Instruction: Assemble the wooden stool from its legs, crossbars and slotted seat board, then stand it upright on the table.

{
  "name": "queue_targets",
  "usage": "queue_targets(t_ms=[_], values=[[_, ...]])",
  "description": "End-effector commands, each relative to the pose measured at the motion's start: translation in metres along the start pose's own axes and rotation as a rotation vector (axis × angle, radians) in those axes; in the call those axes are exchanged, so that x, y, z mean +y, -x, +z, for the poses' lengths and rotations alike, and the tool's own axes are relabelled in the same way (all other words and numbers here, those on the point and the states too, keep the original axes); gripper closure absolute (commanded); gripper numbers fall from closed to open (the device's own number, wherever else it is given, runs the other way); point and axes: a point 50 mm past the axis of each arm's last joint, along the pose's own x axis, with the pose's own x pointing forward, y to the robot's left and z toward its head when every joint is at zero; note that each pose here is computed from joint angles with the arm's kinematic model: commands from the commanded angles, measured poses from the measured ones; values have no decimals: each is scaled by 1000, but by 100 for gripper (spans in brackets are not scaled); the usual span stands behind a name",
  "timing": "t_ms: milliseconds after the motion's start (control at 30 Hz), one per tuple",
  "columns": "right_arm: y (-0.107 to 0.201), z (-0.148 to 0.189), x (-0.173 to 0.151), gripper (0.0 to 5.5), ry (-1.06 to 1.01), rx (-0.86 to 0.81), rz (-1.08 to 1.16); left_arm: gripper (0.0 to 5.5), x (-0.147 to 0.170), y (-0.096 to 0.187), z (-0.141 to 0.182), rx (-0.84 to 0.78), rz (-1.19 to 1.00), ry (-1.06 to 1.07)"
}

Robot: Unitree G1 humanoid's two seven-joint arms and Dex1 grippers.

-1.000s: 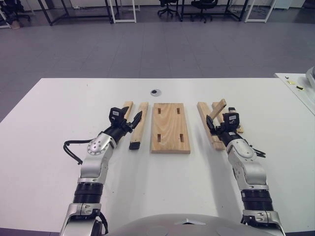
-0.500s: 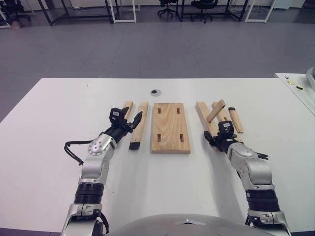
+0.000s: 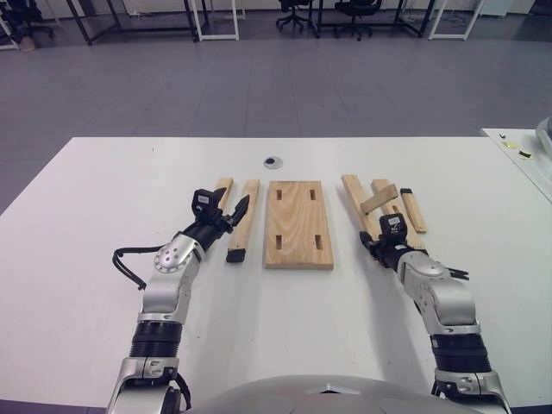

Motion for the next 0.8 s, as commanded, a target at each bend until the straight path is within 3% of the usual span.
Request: queue_targets(t_ms=[33,333,533,633,800], values=[[4,14,-3,343,89,-36,31,217,-1,-1,-1,7,4,-15],[25,58,6,343,263,-169,274,217,-11,-11,8,-50,-49,165],[35,64,36,343,314,-198,466,217,-35,-13,28,-156,-241,697],[39,64,46,343,323,-200,516,217,-42,-9,24,-120,-281,825],[45,64,55,343,338,-203,572,217,-44,-10,13,-42,-252,855]])
